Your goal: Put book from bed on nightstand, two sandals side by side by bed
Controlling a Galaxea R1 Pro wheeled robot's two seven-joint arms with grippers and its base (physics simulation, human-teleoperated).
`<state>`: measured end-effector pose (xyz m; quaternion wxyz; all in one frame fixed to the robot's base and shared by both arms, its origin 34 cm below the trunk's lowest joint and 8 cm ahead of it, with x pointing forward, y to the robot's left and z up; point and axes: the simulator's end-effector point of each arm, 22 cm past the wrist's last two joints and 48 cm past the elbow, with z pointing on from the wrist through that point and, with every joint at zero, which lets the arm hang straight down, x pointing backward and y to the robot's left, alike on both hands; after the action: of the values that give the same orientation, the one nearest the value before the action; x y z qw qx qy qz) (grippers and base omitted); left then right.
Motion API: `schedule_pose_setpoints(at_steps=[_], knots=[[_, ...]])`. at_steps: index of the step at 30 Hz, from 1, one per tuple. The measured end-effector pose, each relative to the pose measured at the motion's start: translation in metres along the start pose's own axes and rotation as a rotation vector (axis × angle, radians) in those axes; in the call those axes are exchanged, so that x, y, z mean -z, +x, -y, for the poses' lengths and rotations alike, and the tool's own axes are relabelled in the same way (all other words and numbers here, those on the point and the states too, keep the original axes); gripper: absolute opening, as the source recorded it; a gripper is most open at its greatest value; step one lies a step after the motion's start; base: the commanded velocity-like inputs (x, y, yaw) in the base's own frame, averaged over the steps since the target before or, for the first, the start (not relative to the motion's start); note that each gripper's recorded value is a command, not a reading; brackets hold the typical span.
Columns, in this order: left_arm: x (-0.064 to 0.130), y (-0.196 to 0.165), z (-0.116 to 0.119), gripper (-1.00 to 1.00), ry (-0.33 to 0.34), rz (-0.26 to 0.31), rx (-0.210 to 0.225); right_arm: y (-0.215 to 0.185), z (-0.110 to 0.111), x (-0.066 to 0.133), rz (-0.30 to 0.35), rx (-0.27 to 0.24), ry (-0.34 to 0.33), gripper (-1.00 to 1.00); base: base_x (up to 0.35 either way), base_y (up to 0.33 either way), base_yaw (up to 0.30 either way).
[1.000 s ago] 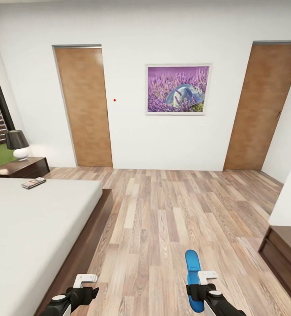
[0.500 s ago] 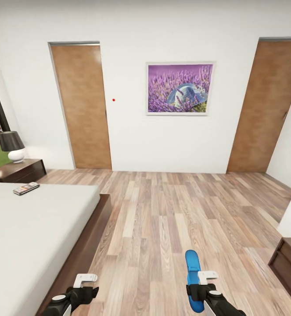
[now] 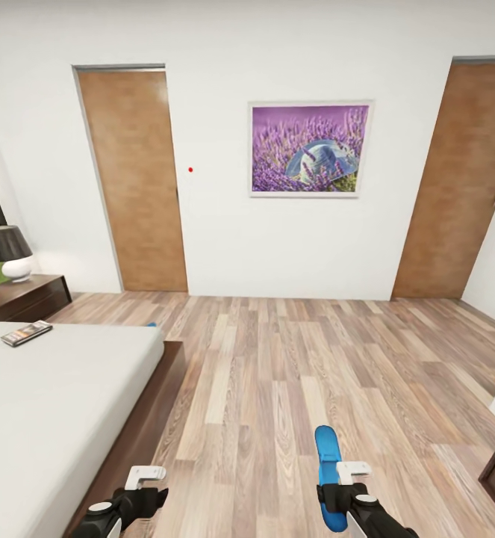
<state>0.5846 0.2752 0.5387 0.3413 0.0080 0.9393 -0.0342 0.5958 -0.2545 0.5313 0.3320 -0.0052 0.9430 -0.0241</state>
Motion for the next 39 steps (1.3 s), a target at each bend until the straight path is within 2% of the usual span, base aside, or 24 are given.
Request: schedule_pose_setpoints(at_steps=[15, 39], knots=[[0.0, 0.0, 0.0003, 1.0, 0.0, 0.0, 0.0, 0.0003, 0.0, 0.0, -0.001, 0.0, 0.0, -1.0, 0.347, -0.017, 0.0], [-0.0001, -0.0001, 0.0003, 1.0, 0.0, 0.001, 0.0, 0.0027, -0.0005, -0.0001, -0.006, 0.001, -0.001, -1.0, 0.347, -0.088, 0.0]])
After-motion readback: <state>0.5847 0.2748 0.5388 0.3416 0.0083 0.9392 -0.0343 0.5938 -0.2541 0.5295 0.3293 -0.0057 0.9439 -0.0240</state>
